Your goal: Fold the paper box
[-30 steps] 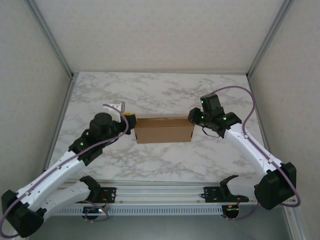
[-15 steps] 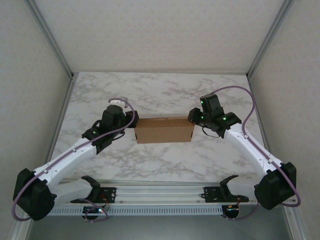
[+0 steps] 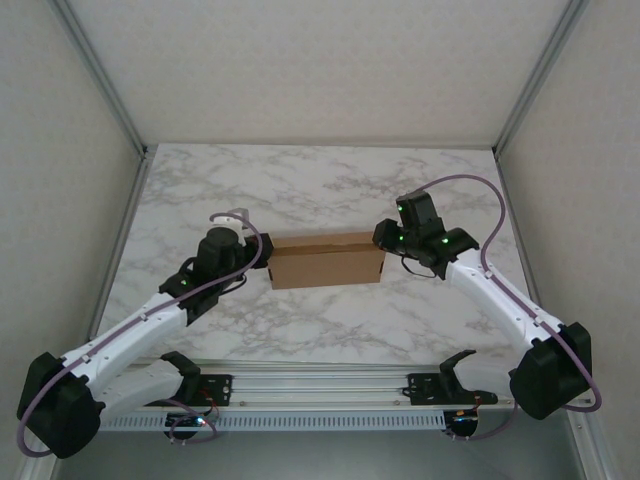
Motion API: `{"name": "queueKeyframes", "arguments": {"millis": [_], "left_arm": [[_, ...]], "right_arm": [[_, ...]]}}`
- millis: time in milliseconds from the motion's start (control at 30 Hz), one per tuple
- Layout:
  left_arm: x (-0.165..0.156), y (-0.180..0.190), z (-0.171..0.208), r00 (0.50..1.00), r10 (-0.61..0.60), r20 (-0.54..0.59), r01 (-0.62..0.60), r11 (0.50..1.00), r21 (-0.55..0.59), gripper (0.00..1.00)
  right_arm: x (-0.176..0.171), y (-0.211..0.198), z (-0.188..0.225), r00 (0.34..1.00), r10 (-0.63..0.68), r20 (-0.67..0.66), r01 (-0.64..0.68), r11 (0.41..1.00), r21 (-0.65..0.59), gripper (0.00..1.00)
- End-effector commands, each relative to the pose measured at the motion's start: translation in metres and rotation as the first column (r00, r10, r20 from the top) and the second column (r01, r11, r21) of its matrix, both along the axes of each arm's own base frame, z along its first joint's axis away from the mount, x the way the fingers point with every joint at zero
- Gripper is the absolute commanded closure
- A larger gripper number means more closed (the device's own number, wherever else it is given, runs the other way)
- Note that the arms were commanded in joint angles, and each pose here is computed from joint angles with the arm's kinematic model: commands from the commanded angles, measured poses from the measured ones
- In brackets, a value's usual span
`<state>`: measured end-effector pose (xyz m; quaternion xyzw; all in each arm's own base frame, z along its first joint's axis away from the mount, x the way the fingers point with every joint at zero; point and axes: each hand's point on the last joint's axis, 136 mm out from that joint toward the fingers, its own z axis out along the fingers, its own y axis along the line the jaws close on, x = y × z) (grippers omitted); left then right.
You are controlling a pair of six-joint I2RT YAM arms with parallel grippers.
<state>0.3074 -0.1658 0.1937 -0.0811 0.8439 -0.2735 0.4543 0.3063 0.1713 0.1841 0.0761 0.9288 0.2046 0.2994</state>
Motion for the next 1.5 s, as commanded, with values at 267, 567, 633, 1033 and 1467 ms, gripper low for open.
{"name": "queueKeyframes", "arguments": {"millis": [267,567,633,1033,1467], "left_arm": [[-0.006,0.014,-0.023,0.998,0.049,-0.047,-0.047,0.998,0.041,0.82],[-0.011,0.015,-0.036,0.995,0.057,-0.082,-0.056,0.998,0.012,0.83],[-0.013,0.015,-0.04,0.994,0.06,-0.091,-0.059,0.998,0.012,0.83],[-0.022,0.018,-0.067,0.983,0.077,-0.169,-0.078,0.997,0.001,0.84],[-0.028,0.026,-0.078,0.975,0.098,-0.198,-0.089,0.995,0.052,0.87]], "right_arm": [[-0.016,-0.011,-0.025,0.998,0.01,-0.068,-0.016,0.996,-0.086,0.69],[-0.023,-0.011,-0.03,0.997,0.033,-0.075,-0.039,0.996,-0.077,0.68],[-0.025,-0.013,-0.036,0.996,0.026,-0.086,-0.033,0.996,-0.085,0.69],[-0.041,-0.019,-0.076,0.983,-0.012,-0.185,-0.004,0.996,-0.089,0.73],[-0.044,-0.013,-0.053,0.99,0.056,-0.132,-0.064,0.997,-0.052,0.62]]}}
